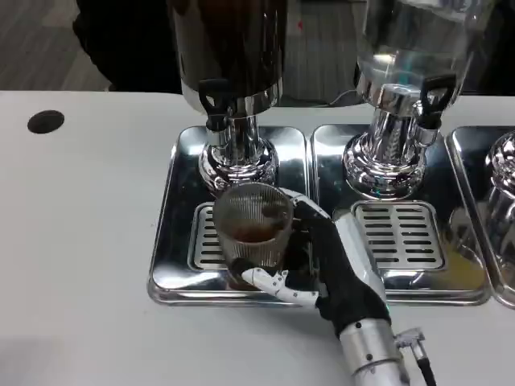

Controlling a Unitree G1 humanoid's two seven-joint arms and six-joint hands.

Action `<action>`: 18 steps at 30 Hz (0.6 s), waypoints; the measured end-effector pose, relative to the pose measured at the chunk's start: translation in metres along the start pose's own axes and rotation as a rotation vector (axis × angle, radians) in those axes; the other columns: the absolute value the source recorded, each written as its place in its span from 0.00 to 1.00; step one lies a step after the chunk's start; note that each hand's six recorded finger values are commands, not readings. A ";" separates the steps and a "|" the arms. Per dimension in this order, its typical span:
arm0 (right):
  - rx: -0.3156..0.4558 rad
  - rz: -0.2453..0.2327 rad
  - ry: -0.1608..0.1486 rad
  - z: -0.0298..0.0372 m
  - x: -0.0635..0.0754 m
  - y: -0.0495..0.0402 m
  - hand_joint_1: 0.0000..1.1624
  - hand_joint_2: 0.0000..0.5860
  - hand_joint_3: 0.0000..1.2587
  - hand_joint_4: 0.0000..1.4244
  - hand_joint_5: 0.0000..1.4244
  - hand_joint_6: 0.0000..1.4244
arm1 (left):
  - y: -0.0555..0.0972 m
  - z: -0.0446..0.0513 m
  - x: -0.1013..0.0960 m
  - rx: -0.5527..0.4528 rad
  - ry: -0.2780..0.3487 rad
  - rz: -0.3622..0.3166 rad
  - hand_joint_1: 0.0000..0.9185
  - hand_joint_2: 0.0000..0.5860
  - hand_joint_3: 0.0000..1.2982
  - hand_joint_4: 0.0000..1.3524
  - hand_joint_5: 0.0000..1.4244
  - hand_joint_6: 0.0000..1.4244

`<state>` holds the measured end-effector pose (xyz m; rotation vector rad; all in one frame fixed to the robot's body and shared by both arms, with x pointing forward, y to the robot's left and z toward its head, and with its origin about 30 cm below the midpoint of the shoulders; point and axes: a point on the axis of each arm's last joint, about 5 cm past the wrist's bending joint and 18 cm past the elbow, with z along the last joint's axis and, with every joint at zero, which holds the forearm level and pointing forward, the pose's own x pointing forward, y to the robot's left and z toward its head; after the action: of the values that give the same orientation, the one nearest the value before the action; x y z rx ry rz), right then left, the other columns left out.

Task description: Grasp the cup under the faucet to collect the drink, then remove the cup.

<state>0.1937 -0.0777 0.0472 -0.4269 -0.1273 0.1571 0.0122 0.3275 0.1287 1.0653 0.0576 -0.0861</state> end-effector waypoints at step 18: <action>0.009 -0.058 0.012 -0.0072 -0.038 -0.0192 0.73 0.35 0.27 0.25 0.28 0.32 | -0.002 0.0039 0.006 -0.004 -0.011 -0.006 0.00 0.00 0.00 0.00 0.00 0.00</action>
<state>0.1601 -0.1046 0.0454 -0.4144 -0.1270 0.0983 0.0182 0.3230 0.1285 1.0604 0.0510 -0.0973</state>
